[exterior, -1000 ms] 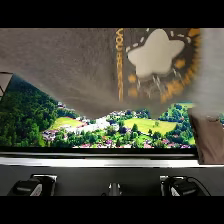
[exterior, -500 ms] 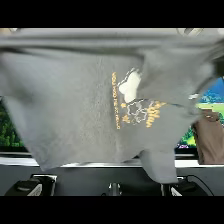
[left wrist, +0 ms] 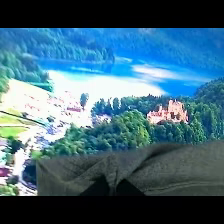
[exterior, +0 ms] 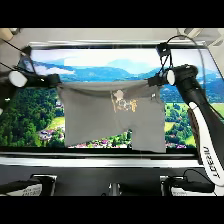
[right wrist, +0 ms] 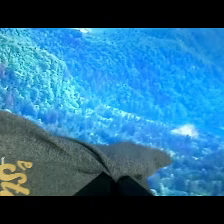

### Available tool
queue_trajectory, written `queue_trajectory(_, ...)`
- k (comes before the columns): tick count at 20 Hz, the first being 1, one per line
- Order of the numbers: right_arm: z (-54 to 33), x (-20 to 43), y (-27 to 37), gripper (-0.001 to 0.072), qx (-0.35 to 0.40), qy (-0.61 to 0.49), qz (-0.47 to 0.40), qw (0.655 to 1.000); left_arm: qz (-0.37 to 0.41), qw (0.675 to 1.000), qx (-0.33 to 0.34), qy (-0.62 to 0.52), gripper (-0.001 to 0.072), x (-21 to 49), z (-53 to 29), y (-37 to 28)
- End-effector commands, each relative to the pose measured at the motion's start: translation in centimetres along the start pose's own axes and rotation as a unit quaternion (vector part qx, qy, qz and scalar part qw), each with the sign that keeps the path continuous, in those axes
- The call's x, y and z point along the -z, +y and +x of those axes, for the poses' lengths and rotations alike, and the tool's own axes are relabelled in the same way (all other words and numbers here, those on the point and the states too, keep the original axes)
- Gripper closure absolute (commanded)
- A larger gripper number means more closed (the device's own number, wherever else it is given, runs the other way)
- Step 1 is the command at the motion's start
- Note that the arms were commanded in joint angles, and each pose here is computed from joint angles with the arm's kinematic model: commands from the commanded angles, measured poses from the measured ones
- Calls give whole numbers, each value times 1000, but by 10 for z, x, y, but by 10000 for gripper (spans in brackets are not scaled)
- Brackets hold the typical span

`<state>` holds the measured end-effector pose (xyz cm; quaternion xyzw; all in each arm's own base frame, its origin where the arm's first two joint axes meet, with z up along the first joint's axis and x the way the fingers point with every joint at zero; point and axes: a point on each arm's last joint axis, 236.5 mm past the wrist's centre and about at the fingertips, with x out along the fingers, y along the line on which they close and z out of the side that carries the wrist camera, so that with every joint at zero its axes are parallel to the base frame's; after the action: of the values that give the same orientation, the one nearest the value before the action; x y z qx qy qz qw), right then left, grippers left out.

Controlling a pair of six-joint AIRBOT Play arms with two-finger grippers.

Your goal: Fold the shirts.

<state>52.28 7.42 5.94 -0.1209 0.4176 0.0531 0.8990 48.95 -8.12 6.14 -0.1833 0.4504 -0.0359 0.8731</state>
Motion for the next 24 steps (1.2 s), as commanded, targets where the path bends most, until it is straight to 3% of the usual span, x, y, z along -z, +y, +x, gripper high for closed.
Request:
queue_trajectory(1,25,6,9,611,-10,7,32,999,-115,990,57,65,518,31,51,-19)
queue_trajectory(2,15,-5,1,461,3,-7,3,1000,-124,988,63,69,261,31,49,-19)
queue_trajectory(3,0,-17,-13,397,20,-18,-49,998,-105,989,63,79,112,31,42,-14)
queue_trajectory(5,-33,-29,-53,396,48,-26,-122,991,-3,990,56,131,105,42,15,9)
queue_trajectory(7,-55,-4,-114,373,79,13,-90,993,18,979,11,203,105,67,-18,56)
queue_trajectory(9,-61,59,-158,200,58,104,-27,993,-1,965,-18,261,105,104,-46,96)
queue_trajectory(10,-60,90,-164,200,22,147,-5,989,-13,960,-9,281,105,124,-52,104)
queue_trajectory(13,-51,158,-156,172,-90,225,41,969,-68,944,25,321,105,194,-46,111)
queue_trajectory(15,-48,181,-144,191,-130,249,44,959,-95,934,70,337,107,226,-34,95)
queue_trajectory(22,-36,196,-120,189,-168,252,57,951,-99,933,68,340,111,261,-2,85)
queue_trajectory(24,-31,197,-106,142,-187,247,68,948,-93,933,67,341,113,265,6,80)
